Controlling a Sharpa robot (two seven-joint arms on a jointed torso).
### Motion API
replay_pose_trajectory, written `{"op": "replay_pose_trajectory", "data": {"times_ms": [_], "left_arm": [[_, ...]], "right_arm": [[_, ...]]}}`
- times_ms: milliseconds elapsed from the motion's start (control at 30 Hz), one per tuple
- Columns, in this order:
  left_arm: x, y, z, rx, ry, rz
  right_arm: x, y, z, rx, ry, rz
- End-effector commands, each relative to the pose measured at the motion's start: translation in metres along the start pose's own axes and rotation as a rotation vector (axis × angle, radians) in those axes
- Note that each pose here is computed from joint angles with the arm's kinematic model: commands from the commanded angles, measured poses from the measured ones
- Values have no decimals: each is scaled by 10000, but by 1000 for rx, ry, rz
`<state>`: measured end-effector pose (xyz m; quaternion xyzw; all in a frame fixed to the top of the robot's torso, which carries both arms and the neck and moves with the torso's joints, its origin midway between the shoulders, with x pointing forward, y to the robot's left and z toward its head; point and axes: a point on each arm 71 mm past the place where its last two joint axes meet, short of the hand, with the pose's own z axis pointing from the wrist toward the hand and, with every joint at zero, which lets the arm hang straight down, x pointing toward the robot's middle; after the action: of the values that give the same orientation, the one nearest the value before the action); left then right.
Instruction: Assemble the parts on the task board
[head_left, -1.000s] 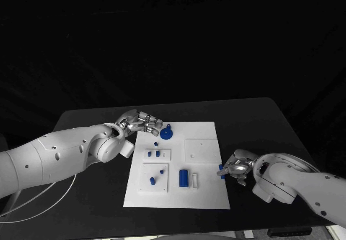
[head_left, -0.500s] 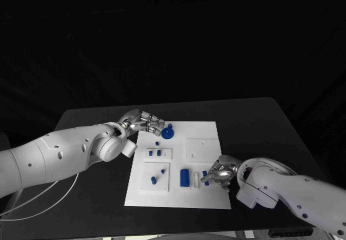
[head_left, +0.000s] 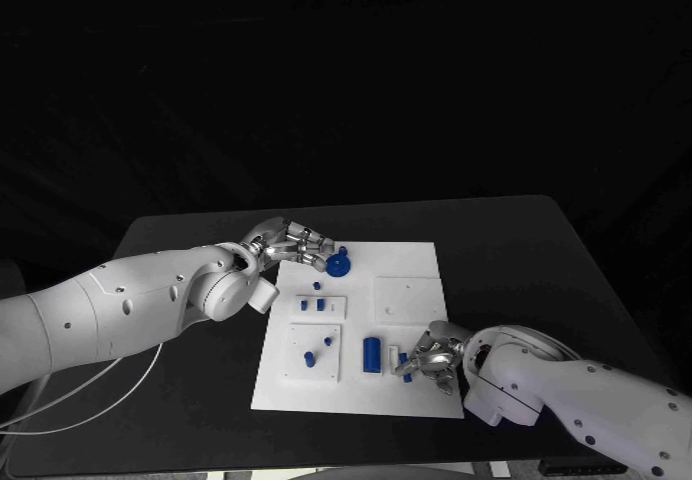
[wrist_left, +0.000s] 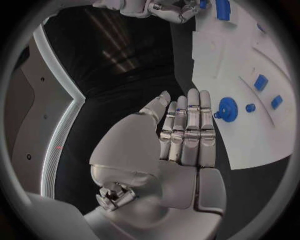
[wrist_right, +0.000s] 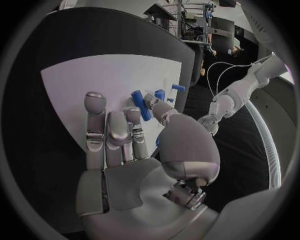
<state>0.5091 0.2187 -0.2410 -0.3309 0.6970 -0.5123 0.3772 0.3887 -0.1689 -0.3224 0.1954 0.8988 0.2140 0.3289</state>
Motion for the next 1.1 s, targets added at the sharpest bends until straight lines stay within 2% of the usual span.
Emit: {"op": "replay_pose_trajectory", "data": {"times_ms": [33, 400, 1100], "left_arm": [[32, -11, 6, 4, 20, -9], [31, -8, 2, 1, 22, -10], [26, -1, -4, -7, 26, -11]], "right_arm": [[35, 9, 21, 4, -6, -19], [82, 98, 44, -18, -2, -15], [72, 169, 74, -31, -6, -11]]}}
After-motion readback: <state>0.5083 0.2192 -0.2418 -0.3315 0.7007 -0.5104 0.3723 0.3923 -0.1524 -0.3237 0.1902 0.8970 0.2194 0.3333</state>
